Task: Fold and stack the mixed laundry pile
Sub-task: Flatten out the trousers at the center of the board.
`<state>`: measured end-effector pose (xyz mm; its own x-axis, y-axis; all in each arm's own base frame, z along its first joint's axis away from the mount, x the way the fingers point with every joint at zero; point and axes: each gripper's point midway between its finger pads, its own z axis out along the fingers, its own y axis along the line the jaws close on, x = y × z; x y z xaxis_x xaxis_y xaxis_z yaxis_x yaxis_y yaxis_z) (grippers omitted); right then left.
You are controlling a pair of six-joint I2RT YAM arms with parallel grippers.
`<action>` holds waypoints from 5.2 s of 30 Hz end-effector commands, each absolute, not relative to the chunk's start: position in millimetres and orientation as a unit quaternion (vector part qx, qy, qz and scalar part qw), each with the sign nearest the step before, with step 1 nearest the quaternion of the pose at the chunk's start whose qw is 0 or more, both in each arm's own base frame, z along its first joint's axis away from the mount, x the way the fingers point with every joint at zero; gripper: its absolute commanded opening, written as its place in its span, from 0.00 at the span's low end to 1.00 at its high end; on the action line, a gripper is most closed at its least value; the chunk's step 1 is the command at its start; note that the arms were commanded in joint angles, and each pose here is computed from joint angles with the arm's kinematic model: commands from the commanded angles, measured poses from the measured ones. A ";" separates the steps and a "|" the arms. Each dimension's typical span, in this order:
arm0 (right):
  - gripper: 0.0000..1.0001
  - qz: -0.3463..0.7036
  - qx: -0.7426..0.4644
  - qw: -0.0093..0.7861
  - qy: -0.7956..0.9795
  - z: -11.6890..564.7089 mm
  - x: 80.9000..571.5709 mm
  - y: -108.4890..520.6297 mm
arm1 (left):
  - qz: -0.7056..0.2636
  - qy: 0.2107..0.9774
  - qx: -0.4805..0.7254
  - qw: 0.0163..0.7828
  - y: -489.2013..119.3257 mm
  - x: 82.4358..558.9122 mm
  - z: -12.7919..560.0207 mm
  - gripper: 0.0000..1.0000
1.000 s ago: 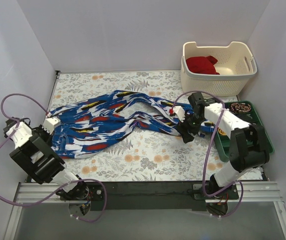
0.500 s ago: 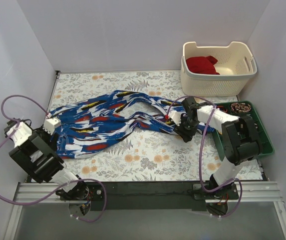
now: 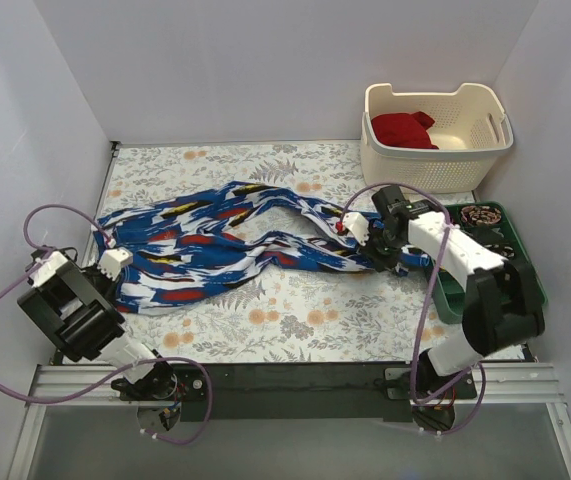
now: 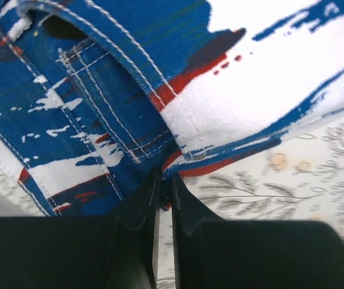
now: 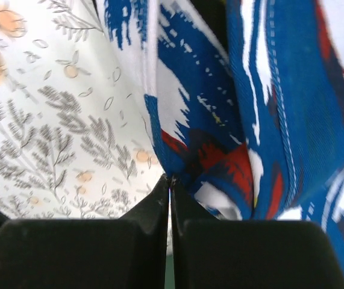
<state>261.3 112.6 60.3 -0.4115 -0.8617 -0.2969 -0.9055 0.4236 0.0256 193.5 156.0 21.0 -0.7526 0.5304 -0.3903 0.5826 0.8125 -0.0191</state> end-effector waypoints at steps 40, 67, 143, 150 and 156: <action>0.01 0.101 -0.456 0.188 0.864 104.5 371.9 132.4 | 0.095 0.930 0.179 0.308 256.1 276.0 82.8 0.00; 0.64 0.183 -0.459 0.067 0.867 96.4 244.4 74.0 | 0.051 0.938 0.145 0.310 243.0 274.3 82.2 0.00; 0.74 0.156 -0.553 -0.006 0.819 49.6 182.5 99.3 | 0.108 0.909 0.204 0.347 243.6 253.7 105.0 0.00; 0.64 0.098 -0.567 -0.069 0.815 5.8 153.1 58.7 | 0.117 0.910 0.285 0.279 241.2 220.1 81.8 0.00; 0.02 0.087 -0.566 -0.067 0.817 13.8 148.3 51.3 | 0.129 0.907 0.310 0.253 248.1 207.9 76.4 0.00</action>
